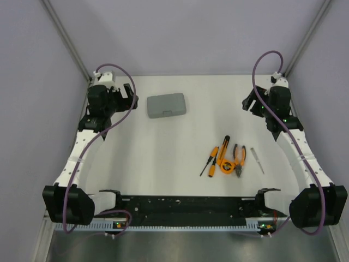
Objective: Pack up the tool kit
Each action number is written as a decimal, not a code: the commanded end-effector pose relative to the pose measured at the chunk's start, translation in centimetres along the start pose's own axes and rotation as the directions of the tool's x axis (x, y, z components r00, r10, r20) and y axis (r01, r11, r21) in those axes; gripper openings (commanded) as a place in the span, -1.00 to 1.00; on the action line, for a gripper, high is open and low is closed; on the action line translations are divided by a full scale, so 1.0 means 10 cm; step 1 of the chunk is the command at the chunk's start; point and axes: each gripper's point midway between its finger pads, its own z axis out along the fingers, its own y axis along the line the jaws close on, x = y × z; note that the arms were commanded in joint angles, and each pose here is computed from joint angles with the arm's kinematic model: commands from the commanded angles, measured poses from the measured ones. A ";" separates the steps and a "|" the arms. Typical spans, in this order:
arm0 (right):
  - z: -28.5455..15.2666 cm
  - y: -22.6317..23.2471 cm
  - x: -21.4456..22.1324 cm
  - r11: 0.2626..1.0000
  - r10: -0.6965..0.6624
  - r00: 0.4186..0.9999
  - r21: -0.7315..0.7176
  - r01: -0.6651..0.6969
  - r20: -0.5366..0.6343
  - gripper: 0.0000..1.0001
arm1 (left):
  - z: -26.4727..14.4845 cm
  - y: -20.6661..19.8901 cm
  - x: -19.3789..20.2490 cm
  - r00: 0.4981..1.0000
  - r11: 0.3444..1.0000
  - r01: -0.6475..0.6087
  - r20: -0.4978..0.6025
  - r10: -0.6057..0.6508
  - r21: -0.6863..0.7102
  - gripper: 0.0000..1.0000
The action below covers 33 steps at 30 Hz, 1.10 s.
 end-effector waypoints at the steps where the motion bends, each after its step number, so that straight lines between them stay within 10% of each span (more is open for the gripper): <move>1: -0.04 0.08 -0.25 1.000 0.018 0.997 -0.017 -0.016 0.076 0.40 | -0.10 -0.09 -0.39 0.991 0.999 -0.012 0.132 0.008 0.030 0.97; 14: 0.07 -0.07 -0.29 0.993 0.083 0.991 0.077 -0.091 0.107 0.47 | 0.09 -0.08 -0.40 0.994 0.997 -0.065 0.094 0.061 0.046 0.97; 33: 0.01 0.52 0.38 0.957 0.017 0.989 -0.284 -0.058 -0.145 0.43 | 1.97 -0.15 -0.47 0.998 0.977 -0.012 0.062 -0.001 0.211 0.95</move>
